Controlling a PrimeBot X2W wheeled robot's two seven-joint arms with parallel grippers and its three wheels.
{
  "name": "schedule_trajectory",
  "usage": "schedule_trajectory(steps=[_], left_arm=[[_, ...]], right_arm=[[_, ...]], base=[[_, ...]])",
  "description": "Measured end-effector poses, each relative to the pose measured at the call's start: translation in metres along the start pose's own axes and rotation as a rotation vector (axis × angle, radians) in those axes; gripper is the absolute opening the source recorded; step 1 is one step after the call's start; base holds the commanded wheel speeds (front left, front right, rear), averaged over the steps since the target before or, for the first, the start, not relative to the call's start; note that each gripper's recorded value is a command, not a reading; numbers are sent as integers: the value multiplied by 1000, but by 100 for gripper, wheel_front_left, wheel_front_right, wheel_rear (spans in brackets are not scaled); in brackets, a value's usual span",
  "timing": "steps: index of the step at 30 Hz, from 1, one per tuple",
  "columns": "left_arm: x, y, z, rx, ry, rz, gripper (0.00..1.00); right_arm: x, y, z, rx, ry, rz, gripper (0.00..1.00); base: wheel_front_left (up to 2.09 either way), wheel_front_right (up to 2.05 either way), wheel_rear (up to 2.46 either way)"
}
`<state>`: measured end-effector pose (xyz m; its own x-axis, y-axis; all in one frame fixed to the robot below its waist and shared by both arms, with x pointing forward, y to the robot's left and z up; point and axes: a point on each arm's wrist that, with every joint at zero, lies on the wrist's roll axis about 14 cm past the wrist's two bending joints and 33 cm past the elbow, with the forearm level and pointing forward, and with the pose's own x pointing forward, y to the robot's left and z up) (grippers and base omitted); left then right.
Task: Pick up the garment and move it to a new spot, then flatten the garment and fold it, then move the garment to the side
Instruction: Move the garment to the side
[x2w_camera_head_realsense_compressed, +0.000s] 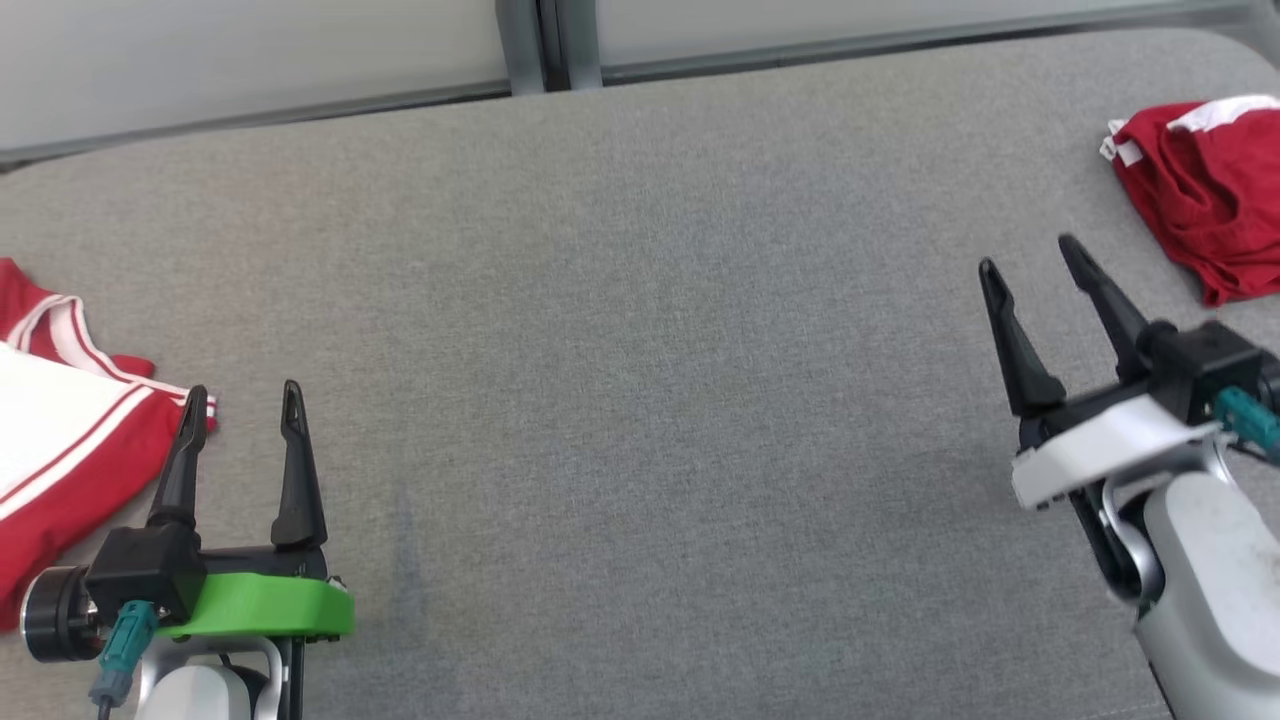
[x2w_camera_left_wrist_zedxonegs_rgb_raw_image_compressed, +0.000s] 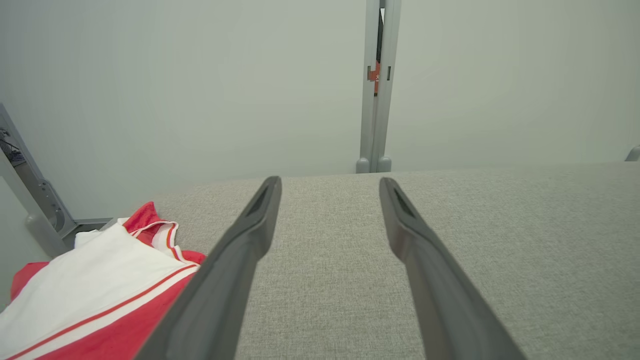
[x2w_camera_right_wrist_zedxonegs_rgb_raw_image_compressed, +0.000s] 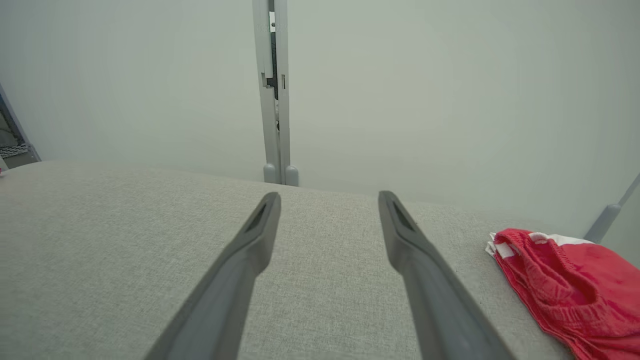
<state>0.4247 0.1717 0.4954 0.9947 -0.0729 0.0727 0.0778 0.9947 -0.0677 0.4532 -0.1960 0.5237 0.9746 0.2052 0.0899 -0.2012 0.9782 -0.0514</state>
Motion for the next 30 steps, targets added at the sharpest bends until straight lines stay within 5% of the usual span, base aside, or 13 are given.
schedule_trajectory(steps=[30], left_arm=[[-55,21,26,-3,-45,68,100]], right_arm=[[-79,33,11,133,-55,-103,100]], base=[[0,0,0]])
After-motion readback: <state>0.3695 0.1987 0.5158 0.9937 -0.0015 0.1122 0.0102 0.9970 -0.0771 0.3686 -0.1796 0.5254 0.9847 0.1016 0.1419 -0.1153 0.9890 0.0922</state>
